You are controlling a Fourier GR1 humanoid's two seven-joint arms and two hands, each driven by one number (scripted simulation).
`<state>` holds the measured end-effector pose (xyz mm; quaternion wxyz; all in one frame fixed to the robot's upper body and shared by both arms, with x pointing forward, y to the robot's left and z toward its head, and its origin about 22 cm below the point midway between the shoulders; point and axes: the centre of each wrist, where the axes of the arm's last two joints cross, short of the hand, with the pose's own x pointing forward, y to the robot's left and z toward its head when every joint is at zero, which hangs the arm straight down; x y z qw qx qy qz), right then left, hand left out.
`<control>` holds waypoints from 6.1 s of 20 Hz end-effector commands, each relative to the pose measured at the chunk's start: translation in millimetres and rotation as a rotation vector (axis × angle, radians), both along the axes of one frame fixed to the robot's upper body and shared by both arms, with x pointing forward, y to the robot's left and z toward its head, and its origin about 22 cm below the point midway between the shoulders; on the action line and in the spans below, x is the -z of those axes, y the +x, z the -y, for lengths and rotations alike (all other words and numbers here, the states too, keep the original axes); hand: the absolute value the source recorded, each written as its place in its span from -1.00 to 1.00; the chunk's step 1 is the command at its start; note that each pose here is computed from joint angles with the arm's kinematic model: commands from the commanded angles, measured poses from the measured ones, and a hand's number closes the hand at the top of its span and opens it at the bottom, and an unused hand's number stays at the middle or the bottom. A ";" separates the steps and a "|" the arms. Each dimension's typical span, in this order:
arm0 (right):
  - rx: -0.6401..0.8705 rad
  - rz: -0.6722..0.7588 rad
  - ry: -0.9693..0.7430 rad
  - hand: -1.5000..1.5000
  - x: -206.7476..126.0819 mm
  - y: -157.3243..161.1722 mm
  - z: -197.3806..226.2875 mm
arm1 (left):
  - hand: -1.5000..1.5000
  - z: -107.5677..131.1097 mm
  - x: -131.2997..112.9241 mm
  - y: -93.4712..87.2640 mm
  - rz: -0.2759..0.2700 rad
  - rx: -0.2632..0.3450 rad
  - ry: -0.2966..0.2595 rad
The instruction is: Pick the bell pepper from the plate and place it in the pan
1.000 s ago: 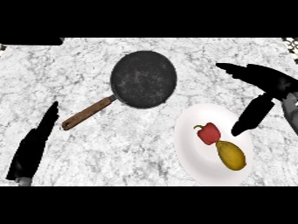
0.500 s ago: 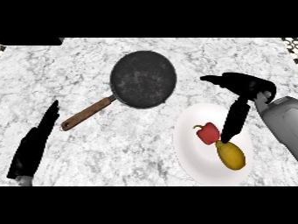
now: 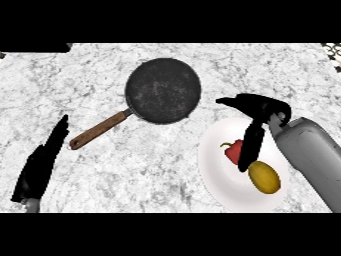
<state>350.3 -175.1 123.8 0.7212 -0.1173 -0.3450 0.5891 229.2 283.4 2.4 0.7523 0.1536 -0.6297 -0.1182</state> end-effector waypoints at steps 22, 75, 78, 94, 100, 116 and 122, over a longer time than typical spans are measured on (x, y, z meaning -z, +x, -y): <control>0.017 -0.117 -0.223 -1.00 58.3 -6.0 -15.9 | 0.00 -6.2 -12.3 -11.9 0.001 0.006 -0.021; 0.920 1.015 -0.343 1.00 -18.5 -40.1 -121.9 | 0.00 1.5 -8.2 -4.9 0.026 0.031 0.000; 0.924 1.000 -0.285 1.00 -33.4 -17.0 -126.7 | 0.00 1.4 -0.2 5.2 0.003 0.038 0.009; 0.928 0.728 -0.231 1.00 35.4 74.1 -88.7 | 0.00 24.5 -16.0 13.4 0.052 0.099 0.004; 1.163 0.547 0.073 -1.00 44.8 79.1 -62.4 | 0.00 30.3 -19.0 22.8 0.064 0.135 -0.003; 1.481 1.042 0.392 -1.00 47.3 86.5 -55.8 | 0.00 29.1 -14.1 20.3 0.041 0.105 -0.010; 1.656 1.118 0.403 -1.00 67.2 77.9 -48.4 | 0.00 4.8 -10.2 11.5 0.015 0.057 0.001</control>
